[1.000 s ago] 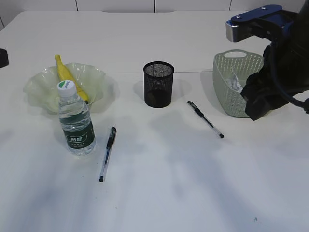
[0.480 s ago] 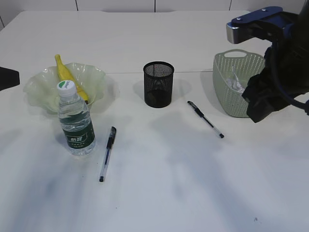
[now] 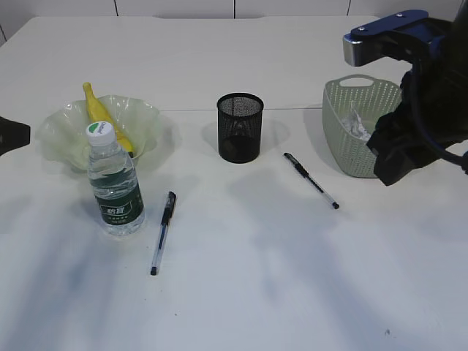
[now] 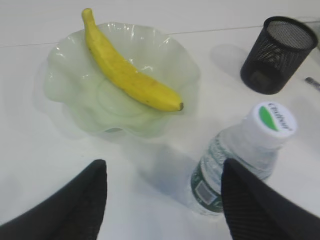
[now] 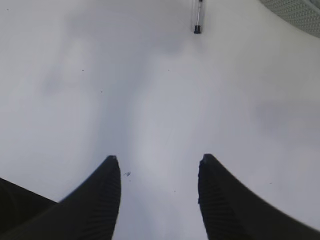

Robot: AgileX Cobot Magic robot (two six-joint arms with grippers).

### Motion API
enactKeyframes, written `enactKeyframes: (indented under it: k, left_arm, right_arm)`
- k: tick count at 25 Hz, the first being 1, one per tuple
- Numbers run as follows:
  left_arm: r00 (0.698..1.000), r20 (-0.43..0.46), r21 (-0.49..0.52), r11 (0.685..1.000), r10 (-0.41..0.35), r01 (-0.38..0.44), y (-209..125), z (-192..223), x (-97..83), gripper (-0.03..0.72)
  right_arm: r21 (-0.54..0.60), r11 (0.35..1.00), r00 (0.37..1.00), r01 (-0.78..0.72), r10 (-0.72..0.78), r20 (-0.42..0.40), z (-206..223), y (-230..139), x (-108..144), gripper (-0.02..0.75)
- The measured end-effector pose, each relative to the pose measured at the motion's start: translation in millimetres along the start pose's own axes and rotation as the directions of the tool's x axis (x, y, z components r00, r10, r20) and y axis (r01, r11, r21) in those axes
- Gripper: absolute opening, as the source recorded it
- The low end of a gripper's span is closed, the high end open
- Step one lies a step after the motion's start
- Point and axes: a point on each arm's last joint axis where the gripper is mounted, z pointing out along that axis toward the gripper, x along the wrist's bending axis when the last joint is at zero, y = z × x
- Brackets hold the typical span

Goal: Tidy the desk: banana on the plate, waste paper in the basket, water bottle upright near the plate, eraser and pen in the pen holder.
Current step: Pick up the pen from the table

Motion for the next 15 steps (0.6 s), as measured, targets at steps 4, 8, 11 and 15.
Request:
enactKeyframes:
  k: [4,8,11,15]
  left_arm:
    - [0.993,-0.096,0.014,0.997,0.074,-0.073,-2.5,8.2,11.3,0.502]
    - [0.963,-0.198,0.034,0.983,0.182,-0.179,-2.8,11.7,22.3,0.502]
    - [0.939,-0.257,0.060,0.973,0.229,-0.221,-4.6,14.7,29.3,0.500]
    - [0.932,-0.253,0.113,0.965,0.259,-0.237,-12.5,25.1,33.3,0.465]
  right_arm:
    - [0.006,1.000,1.000,0.000,0.000,-0.001,0.0,-0.6,0.1,0.379]
    - [0.008,1.000,1.000,0.000,0.000,-0.001,0.0,-0.7,0.1,0.379]
    - [0.008,1.000,1.000,0.000,0.000,-0.001,0.0,-0.7,0.1,0.379]
    - [0.008,1.000,1.000,0.000,0.000,-0.001,0.0,-0.7,0.1,0.379]
